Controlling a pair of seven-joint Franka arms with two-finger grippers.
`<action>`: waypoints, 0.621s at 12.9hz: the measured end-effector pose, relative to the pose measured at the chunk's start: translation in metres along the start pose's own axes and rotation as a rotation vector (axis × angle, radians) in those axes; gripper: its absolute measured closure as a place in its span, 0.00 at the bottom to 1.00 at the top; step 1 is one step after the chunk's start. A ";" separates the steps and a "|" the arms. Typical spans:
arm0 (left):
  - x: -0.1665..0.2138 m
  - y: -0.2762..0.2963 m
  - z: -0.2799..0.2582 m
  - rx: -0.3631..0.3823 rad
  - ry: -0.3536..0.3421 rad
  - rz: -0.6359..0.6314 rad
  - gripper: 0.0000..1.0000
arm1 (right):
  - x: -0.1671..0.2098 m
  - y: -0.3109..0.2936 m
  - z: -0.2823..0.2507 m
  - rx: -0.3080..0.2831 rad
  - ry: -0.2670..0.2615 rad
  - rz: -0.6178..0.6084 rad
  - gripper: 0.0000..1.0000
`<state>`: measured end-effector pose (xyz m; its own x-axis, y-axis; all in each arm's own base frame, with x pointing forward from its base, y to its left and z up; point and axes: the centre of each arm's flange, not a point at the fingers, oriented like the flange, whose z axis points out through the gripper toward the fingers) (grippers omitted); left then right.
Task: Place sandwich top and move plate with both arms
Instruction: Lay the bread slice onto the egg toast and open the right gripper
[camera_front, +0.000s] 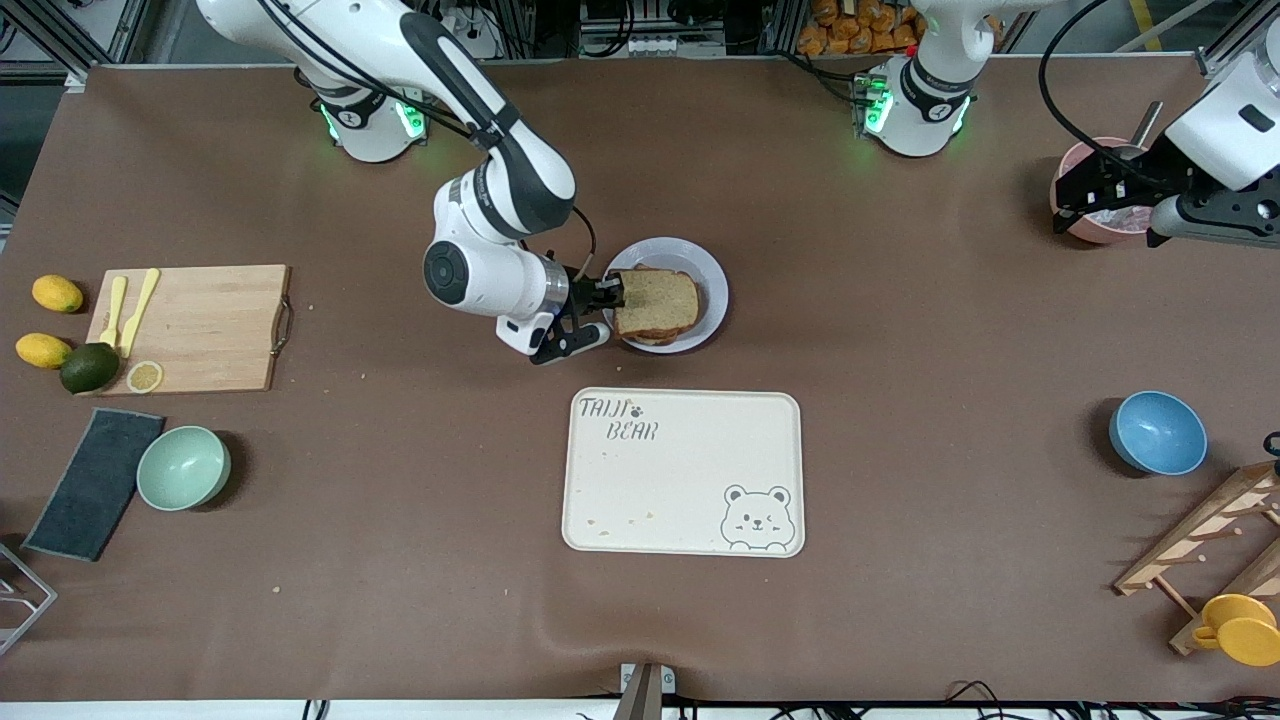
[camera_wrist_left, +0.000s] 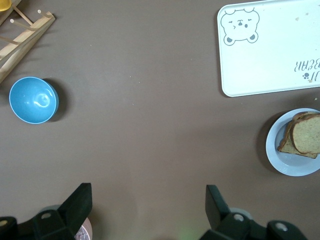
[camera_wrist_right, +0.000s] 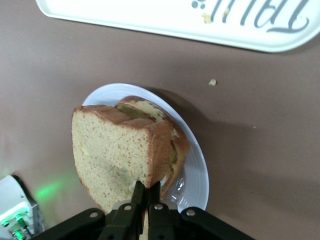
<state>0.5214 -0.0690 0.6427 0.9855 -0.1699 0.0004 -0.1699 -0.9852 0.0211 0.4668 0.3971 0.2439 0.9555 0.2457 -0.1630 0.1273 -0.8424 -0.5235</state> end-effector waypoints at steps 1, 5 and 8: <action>0.000 0.000 0.001 0.000 -0.002 0.000 0.00 | -0.004 0.003 0.006 -0.008 0.001 0.006 0.94; 0.000 0.000 0.003 0.000 -0.007 0.000 0.00 | -0.012 0.005 0.015 0.024 0.000 0.105 0.77; 0.000 0.000 0.004 0.000 -0.008 0.000 0.00 | -0.008 -0.003 0.002 0.038 0.026 0.153 0.44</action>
<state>0.5213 -0.0691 0.6390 0.9854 -0.1701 -0.0074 -0.1699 -0.9852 0.0215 0.4583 0.3982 0.2453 0.9695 0.1033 -0.2222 -0.0299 -0.8502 -0.5257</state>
